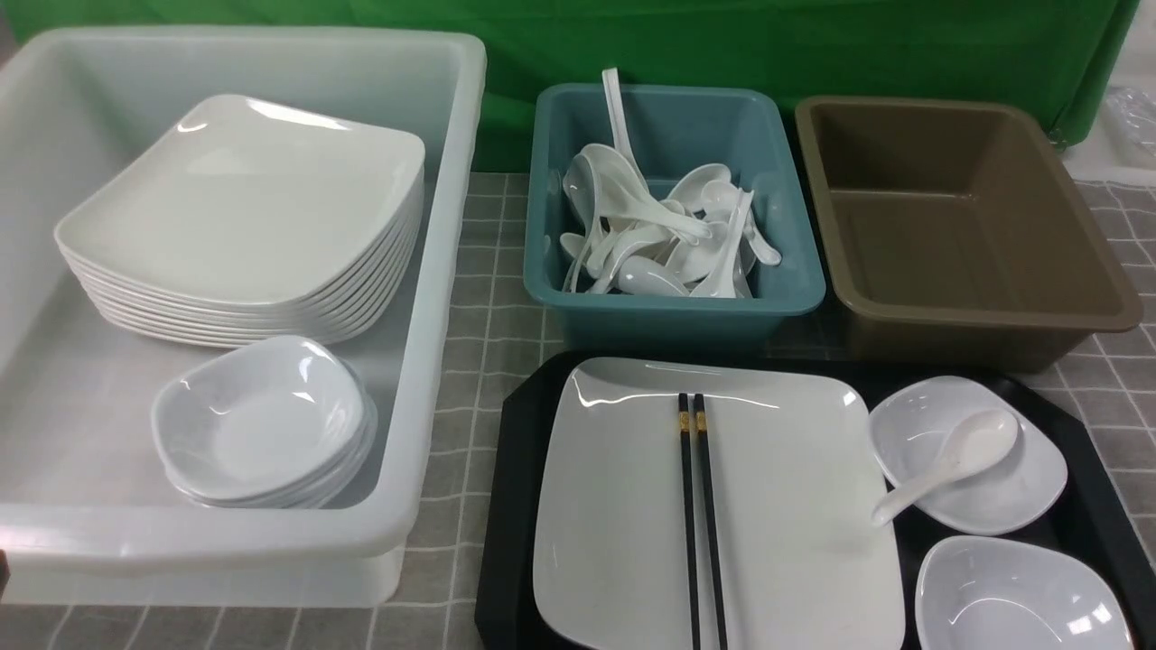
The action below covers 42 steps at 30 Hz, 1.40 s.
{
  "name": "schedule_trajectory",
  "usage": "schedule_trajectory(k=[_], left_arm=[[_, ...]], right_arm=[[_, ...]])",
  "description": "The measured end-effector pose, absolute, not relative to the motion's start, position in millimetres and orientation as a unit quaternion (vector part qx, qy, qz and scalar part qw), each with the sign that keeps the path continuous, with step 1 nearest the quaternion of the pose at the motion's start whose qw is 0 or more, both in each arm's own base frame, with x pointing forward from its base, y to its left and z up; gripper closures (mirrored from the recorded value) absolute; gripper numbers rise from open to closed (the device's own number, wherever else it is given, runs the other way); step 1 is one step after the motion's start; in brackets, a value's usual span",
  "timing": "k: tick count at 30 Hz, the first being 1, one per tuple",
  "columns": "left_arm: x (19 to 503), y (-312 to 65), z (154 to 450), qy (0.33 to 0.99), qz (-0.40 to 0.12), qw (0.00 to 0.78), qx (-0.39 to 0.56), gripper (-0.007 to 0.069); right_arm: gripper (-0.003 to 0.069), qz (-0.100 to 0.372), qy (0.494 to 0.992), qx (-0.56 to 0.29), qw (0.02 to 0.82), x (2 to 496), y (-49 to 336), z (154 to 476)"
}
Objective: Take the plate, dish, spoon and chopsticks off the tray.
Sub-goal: Use the right arm to grab a soup spoon from the plate
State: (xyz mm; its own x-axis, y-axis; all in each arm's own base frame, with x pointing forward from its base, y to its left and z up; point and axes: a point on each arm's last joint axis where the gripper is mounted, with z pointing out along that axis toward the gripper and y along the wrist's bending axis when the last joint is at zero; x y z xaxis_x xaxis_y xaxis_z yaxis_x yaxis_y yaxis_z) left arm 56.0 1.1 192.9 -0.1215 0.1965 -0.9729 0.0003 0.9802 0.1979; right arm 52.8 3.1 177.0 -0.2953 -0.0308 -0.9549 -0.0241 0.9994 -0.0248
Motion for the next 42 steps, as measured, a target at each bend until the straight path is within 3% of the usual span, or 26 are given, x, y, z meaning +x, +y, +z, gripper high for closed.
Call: schedule_trajectory(k=[15, 17, 18, 20, 22, 27, 31, 39, 42], left_arm=[[56, 1, 194, 0.74, 0.073, 0.666, 0.063, 0.0615], [57, 0, 201, 0.716, 0.019, 0.698, 0.009, 0.0615], [57, 0, 201, 0.716, 0.017, 0.698, 0.007, 0.0615], [56, 3, 213, 0.658, -0.108, 0.735, -0.123, 0.0615], [55, 5, 218, 0.622, -0.16, 0.745, -0.181, 0.0615], [53, 11, 226, 0.565, -0.212, 0.76, -0.242, 0.0615], [53, 1, 238, 0.619, -0.23, 0.722, -0.204, 0.0615], [88, -21, 305, 0.783, -0.134, 0.608, 0.016, 0.0615], [112, -34, 320, 0.816, -0.143, 0.556, 0.068, 0.0615]], right_arm=[[0.0421, -0.003, 0.805, -0.017, 0.593, 53, 3, 177], [0.0421, -0.003, 0.805, -0.017, 0.593, 53, 3, 177], [0.0421, -0.003, 0.805, -0.017, 0.593, 53, 3, 177], [0.0421, -0.003, 0.805, -0.017, 0.593, 53, 3, 177], [0.0421, -0.003, 0.805, -0.017, 0.593, 53, 3, 177], [0.0421, -0.003, 0.805, -0.017, 0.593, 53, 3, 177], [0.0421, -0.003, 0.805, -0.017, 0.593, 53, 3, 177], [0.0421, -0.003, 0.805, -0.018, 0.593, 53, 3, 177], [0.0421, -0.003, 0.805, -0.018, 0.593, 53, 3, 177]])
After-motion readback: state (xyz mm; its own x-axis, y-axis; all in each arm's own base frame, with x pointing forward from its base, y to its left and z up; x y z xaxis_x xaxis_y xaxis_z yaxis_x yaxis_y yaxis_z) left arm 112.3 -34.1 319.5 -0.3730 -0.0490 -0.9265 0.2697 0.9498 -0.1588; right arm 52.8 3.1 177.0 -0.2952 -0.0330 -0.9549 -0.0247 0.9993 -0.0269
